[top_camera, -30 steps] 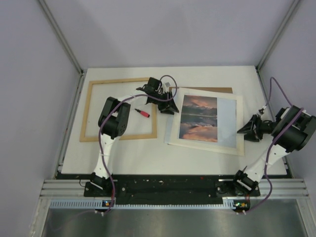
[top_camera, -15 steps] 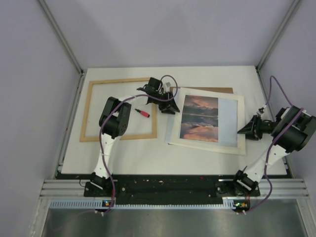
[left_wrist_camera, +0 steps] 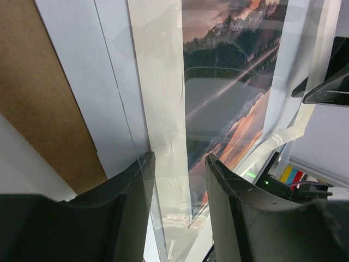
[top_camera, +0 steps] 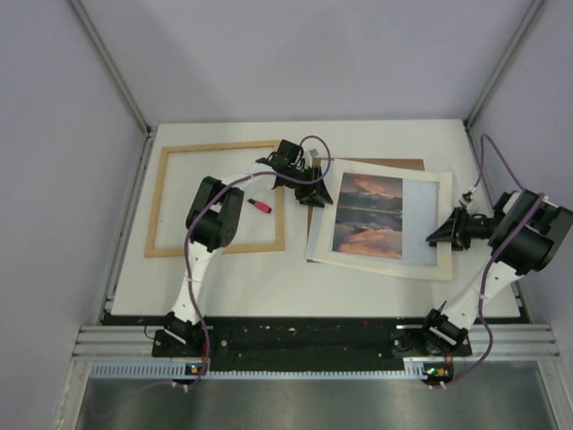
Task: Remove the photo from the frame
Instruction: Pick up the photo frame item from the photo frame, then place the photo frame item in the photo frame, then adjust the photo in the photo frame.
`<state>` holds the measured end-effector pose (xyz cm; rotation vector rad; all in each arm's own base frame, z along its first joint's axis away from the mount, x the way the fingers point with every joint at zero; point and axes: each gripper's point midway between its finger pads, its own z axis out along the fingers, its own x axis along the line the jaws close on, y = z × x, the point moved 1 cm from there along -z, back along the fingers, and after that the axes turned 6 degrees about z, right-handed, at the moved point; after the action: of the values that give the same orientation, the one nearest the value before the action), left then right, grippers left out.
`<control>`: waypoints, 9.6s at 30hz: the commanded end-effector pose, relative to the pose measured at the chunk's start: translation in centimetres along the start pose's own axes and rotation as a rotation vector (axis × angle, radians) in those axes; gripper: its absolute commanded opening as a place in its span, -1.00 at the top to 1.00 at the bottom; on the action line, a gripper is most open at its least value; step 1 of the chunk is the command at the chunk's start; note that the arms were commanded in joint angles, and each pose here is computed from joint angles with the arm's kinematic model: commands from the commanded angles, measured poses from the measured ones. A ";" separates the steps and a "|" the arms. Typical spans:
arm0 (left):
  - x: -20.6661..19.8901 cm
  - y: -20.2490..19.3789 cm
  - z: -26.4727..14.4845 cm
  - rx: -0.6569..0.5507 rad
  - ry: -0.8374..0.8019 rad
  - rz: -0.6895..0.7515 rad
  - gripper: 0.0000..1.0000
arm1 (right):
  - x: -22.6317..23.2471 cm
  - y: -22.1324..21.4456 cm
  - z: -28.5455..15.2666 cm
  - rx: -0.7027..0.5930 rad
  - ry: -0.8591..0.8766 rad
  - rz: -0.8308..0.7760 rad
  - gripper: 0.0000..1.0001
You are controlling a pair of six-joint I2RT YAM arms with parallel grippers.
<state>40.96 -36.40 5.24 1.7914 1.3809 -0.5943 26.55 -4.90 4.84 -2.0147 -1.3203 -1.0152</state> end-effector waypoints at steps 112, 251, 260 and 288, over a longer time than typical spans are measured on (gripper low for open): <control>3.4 -6.3 -53.3 -1.064 0.120 0.137 -0.79 | 30.6 -2.3 35.9 -0.093 0.104 -0.463 -0.07; -1.2 1.2 1.9 -0.062 0.031 0.232 -0.97 | -6.0 -3.2 -3.9 0.317 -0.357 -0.193 -0.39; -1.4 1.1 1.7 -0.064 0.028 0.235 -0.97 | -5.8 10.5 -5.0 -0.185 -0.482 -0.113 -0.43; -3.5 3.6 -2.4 -0.086 -0.076 0.249 -0.97 | -0.6 21.8 -0.3 -0.329 -0.620 -0.182 -0.75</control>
<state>41.39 -38.53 7.04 1.8598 1.0961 -0.5008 49.17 -14.82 4.78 -2.6545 -1.8019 -0.8644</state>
